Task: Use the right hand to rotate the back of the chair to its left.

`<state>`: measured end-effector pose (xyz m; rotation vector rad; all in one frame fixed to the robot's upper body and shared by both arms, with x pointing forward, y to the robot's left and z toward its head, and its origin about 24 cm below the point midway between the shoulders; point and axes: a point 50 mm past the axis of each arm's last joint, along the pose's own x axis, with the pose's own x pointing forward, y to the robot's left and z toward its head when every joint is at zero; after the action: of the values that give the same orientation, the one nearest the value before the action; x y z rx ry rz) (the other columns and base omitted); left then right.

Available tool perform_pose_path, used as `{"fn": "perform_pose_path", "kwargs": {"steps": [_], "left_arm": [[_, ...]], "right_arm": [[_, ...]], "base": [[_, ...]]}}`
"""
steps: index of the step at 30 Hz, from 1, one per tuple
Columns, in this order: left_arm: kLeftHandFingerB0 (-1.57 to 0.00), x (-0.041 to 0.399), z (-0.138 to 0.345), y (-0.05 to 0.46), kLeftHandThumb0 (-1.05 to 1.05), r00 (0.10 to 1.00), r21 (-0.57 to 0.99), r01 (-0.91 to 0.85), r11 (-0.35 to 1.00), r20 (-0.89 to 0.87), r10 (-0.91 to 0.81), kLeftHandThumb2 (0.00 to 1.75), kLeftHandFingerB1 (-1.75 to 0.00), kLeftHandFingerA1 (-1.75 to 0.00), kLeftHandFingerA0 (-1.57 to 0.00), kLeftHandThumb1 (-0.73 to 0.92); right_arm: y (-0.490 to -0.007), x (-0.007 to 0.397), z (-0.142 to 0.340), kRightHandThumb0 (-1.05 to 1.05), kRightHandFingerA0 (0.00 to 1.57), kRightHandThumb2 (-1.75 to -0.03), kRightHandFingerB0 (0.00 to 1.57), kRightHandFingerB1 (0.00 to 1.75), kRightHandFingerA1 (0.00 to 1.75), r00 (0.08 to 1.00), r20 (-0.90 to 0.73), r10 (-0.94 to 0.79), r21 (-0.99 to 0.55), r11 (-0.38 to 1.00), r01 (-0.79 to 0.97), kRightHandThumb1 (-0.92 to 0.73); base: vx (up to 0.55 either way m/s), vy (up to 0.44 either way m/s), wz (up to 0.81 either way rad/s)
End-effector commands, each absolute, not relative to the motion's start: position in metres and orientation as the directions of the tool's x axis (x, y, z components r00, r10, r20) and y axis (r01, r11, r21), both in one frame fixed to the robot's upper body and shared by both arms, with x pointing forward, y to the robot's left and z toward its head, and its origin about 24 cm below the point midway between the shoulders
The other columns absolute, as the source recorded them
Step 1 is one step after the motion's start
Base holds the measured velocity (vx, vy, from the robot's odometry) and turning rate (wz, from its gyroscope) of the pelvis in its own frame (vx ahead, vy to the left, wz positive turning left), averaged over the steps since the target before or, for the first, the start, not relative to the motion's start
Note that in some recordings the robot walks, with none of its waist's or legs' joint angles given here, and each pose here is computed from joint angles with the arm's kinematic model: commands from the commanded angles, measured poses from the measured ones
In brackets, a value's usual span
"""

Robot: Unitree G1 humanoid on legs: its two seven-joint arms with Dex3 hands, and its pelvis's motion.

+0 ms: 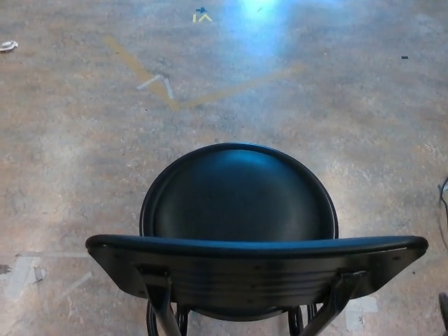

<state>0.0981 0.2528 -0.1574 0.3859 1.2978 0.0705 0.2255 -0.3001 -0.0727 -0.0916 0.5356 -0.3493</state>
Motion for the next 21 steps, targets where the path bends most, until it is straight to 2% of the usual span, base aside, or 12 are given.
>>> {"fn": "perform_pose_path", "kwargs": {"steps": [1,4,6,7,8,9,13,14,15,16,18,21], "left_arm": [[-0.52,0.094,-0.158,0.254,-0.49,0.267,0.327,0.187,0.926,-0.924,0.272,0.61,-0.42,-0.5,-0.57,0.71],[-0.49,0.095,-0.158,0.254,-0.54,0.272,0.331,0.201,0.922,-0.923,0.272,0.64,-0.43,-0.52,-0.57,0.65],[-0.49,0.096,-0.158,0.254,-0.52,0.272,0.334,0.199,0.921,-0.922,0.276,0.63,-0.43,-0.53,-0.56,0.68],[-0.39,0.096,-0.158,0.254,-0.47,0.271,0.329,0.191,0.925,-0.923,0.273,0.97,-0.55,-0.65,-0.53,0.55],[-0.39,0.096,-0.158,0.254,-0.47,0.27,0.327,0.189,0.926,-0.924,0.272,0.97,-0.55,-0.65,-0.53,0.55],[-0.5,0.096,-0.157,0.255,-0.49,0.269,0.325,0.179,0.928,-0.924,0.272,0.61,-0.42,-0.5,-0.56,0.72],[-0.5,0.096,-0.157,0.255,-0.49,0.266,0.318,0.153,0.936,-0.925,0.27,0.61,-0.42,-0.49,-0.55,0.72],[-0.39,0.096,-0.157,0.255,-0.46,0.268,0.325,0.169,0.931,-0.924,0.274,0.98,-0.55,-0.65,-0.53,0.57],[-0.39,0.096,-0.157,0.255,-0.46,0.268,0.328,0.176,0.928,-0.923,0.276,0.98,-0.55,-0.65,-0.53,0.57],[-0.51,0.095,-0.157,0.255,-0.47,0.268,0.326,0.169,0.93,-0.923,0.275,0.61,-0.42,-0.5,-0.56,0.72],[-0.52,0.095,-0.158,0.255,-0.47,0.269,0.321,0.148,0.936,-0.923,0.274,0.61,-0.42,-0.49,-0.57,0.72],[-0.5,0.096,-0.157,0.256,-0.53,0.275,0.329,0.173,0.929,-0.921,0.275,0.64,-0.43,-0.51,-0.58,0.67]], "right_arm": [[-0.298,0.248,-0.041,-1.05,0.0,-0.7,0.0,0.61,0.61,0.937,-0.27,-0.221,-0.294,0.946,0.139,-0.67],[-0.294,0.252,-0.037,-1.05,0.0,-0.69,0.0,0.69,0.69,0.954,-0.261,-0.148,-0.317,0.946,0.06,-0.61],[-0.287,0.254,-0.033,-1.05,0.0,-0.7,0.0,0.46,0.59,0.968,-0.245,-0.056,-0.344,0.938,-0.033,-0.57],[-0.283,0.256,-0.03,-1.05,0.0,-0.69,0.0,0.46,0.57,0.973,-0.231,0.007,-0.364,0.927,-0.094,-0.56],[-0.281,0.257,-0.029,-1.05,0.0,-0.69,0.0,0.46,0.57,0.974,-0.226,0.032,-0.372,0.921,-0.117,-0.56],[-0.277,0.258,-0.027,-1.05,0.0,-0.68,0.0,0.45,0.52,0.968,-0.237,0.088,-0.399,0.899,-0.18,-0.55],[-0.272,0.26,-0.022,-1.05,0.0,-0.63,0.0,0.55,0.59,0.959,-0.233,0.16,-0.447,0.858,-0.252,-0.61],[-0.27,0.261,-0.02,-1.05,0.0,-0.63,0.0,0.5,0.54,0.957,-0.224,0.183,-0.469,0.841,-0.271,-0.61],[-0.269,0.262,-0.019,-1.05,0.0,-0.63,0.0,0.5,0.54,0.956,-0.22,0.194,-0.478,0.833,-0.279,-0.61],[-0.267,0.262,-0.018,-1.05,0.0,-0.64,0.0,0.48,0.52,0.952,-0.222,0.21,-0.496,0.816,-0.296,-0.64],[-0.26,0.263,-0.014,-1.05,0.0,-0.67,0.0,0.42,0.35,0.93,-0.237,0.281,-0.528,0.766,-0.366,-0.55],[-0.252,0.264,-0.01,-1.05,0.0,-0.66,0.0,0.57,0.49,0.907,-0.241,0.346,-0.559,0.714,-0.421,-0.63]], "base": [[0.0,0.0,0.0],[0.0,0.0,0.0],[0.0,0.0,0.0],[0.0,0.0,0.0],[0.0,0.0,0.0],[0.0,0.0,0.0],[0.0,0.0,0.0],[0.0,0.0,0.0],[0.0,0.0,0.0],[0.0,0.0,0.0],[0.0,0.0,0.0],[0.0,0.0,0.0]]}}
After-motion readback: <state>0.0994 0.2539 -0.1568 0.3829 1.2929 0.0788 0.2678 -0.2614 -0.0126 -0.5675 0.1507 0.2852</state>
